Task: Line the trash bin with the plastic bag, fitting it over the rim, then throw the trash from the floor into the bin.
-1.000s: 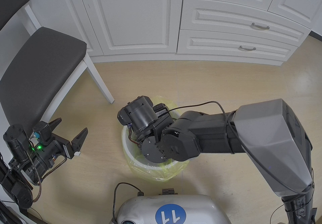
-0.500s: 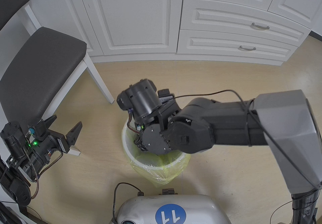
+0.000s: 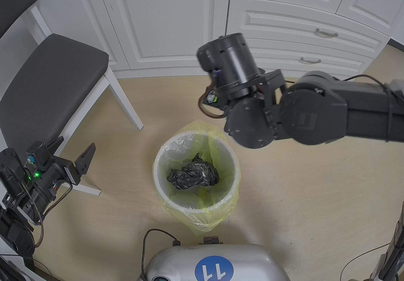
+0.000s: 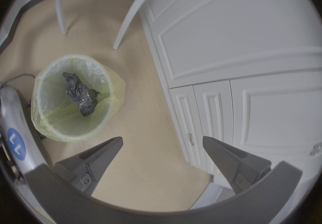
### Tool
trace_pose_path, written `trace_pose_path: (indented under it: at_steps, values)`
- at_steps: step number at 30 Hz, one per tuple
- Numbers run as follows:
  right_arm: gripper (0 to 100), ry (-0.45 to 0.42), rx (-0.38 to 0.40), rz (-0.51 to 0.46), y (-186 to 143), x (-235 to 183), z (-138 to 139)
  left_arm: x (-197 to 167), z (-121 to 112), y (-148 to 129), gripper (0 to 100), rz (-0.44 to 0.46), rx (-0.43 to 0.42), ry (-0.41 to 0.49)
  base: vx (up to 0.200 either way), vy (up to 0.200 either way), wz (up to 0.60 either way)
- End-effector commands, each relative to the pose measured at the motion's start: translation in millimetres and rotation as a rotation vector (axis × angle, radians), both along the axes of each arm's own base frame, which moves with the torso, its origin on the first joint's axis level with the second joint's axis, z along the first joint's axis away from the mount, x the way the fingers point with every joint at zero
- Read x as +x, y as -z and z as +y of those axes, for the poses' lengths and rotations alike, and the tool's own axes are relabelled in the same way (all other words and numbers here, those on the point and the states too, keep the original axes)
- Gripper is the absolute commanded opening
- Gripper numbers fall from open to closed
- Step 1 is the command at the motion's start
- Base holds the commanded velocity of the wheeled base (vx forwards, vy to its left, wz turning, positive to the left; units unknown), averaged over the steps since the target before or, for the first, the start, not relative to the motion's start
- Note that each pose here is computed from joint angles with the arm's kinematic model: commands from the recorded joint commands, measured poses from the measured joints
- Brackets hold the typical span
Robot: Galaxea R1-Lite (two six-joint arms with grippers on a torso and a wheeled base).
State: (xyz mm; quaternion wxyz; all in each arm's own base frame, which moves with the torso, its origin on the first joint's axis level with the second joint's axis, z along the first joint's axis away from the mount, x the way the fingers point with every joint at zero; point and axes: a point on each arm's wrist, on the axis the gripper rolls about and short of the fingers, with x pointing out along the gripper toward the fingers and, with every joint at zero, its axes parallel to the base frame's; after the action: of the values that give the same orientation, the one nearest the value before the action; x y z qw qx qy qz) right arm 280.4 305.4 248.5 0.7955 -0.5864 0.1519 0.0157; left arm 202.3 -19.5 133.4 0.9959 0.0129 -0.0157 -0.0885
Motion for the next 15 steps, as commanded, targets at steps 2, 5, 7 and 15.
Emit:
trace_pose_path:
  at_steps: [2,5,7,15]
  values:
    - [100,0.11,0.259,-0.002,-29,-3,-96,-8,-1,-9,100,-0.043,-0.003,0.006,0.0,0.0,0.0]
    - [100,0.177,0.319,-0.02,-39,-6,-149,-7,-1,-7,100,-0.034,-0.001,0.006,0.0,0.0,0.0]
    - [100,0.184,0.373,-0.049,-45,-10,-173,-7,-1,-8,100,-0.039,-0.002,0.006,0.0,0.0,0.0]
    - [100,0.243,0.597,-0.124,-36,-29,-250,-9,0,-7,100,-0.034,-0.001,0.003,0.0,0.0,0.0]
